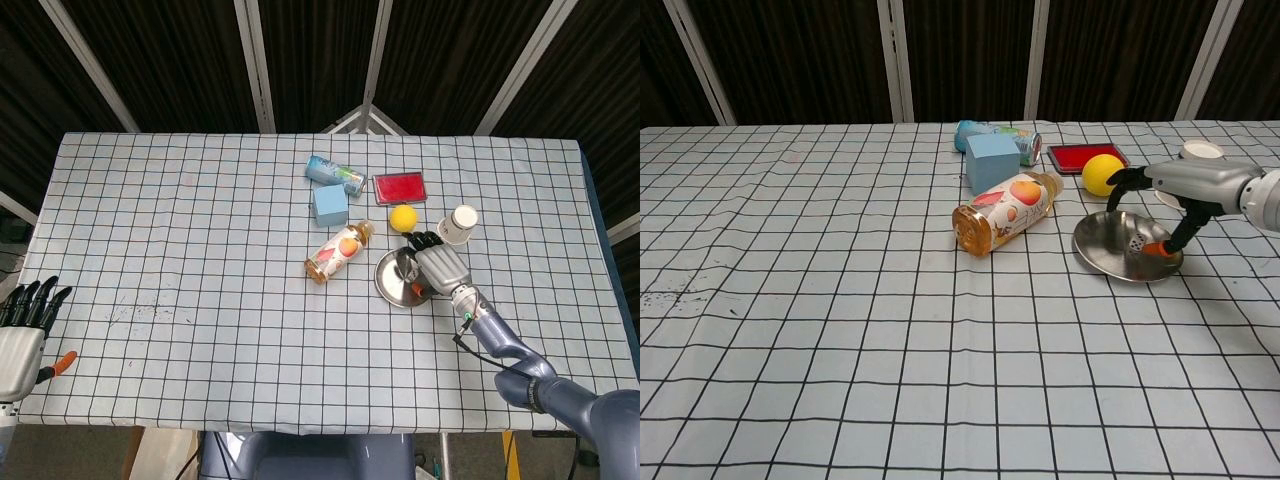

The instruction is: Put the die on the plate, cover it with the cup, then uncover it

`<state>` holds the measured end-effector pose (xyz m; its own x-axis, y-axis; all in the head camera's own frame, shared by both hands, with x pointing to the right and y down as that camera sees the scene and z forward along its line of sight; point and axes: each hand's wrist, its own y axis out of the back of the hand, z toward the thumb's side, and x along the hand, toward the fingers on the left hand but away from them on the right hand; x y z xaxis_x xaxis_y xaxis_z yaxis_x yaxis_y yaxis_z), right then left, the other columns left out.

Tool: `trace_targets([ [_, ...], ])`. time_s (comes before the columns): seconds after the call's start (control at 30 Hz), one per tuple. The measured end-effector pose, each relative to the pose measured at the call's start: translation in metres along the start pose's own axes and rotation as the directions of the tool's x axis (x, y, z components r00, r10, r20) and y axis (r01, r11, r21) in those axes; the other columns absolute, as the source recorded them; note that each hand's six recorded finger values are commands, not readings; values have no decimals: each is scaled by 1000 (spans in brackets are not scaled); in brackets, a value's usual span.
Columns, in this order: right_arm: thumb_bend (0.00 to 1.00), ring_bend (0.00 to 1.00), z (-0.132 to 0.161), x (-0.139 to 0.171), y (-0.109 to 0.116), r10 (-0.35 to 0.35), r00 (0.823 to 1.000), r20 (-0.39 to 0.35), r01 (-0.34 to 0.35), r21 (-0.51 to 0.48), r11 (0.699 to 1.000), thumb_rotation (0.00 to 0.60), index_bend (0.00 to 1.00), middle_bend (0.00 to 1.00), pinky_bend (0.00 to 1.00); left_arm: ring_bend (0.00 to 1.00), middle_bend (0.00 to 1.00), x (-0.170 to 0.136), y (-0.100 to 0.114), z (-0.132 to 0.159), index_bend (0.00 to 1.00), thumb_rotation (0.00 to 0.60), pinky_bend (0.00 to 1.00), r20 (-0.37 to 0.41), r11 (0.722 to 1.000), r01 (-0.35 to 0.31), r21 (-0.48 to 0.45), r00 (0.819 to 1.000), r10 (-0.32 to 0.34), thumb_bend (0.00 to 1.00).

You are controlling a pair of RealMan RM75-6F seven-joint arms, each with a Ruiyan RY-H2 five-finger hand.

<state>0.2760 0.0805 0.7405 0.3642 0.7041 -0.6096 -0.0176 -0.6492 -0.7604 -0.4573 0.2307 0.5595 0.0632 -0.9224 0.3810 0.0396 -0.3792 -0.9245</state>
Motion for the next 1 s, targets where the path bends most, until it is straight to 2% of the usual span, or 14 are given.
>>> trace_targets([
  [0.1,308,49,2,1,12,-72,997,-3,72,-17,997,600,247,87,73,0,0,-1,-1,1,104,600,23,3,1000,4,2,1000,-4,256],
  [0.23,308,49,2,4,28,-173,985,2,173,-44,984,600,247,88,73,0,0,-1,-1,1,104,600,23,6,1000,5,3,1000,-5,256],
  [0.37,307,49,-10,8,40,-219,975,40,221,-62,973,600,247,88,73,0,0,-1,-1,1,104,600,23,4,1000,6,4,1000,-6,256],
  [0.57,307,49,-33,10,48,-211,972,103,216,-49,975,600,244,88,73,0,0,-1,-1,1,104,600,23,3,1000,6,8,1000,-6,256],
  [1.0,307,56,-73,-10,52,-105,970,218,109,-5,994,600,244,88,64,0,0,5,1,-7,104,600,23,-36,1000,-6,11,999,6,256],
])
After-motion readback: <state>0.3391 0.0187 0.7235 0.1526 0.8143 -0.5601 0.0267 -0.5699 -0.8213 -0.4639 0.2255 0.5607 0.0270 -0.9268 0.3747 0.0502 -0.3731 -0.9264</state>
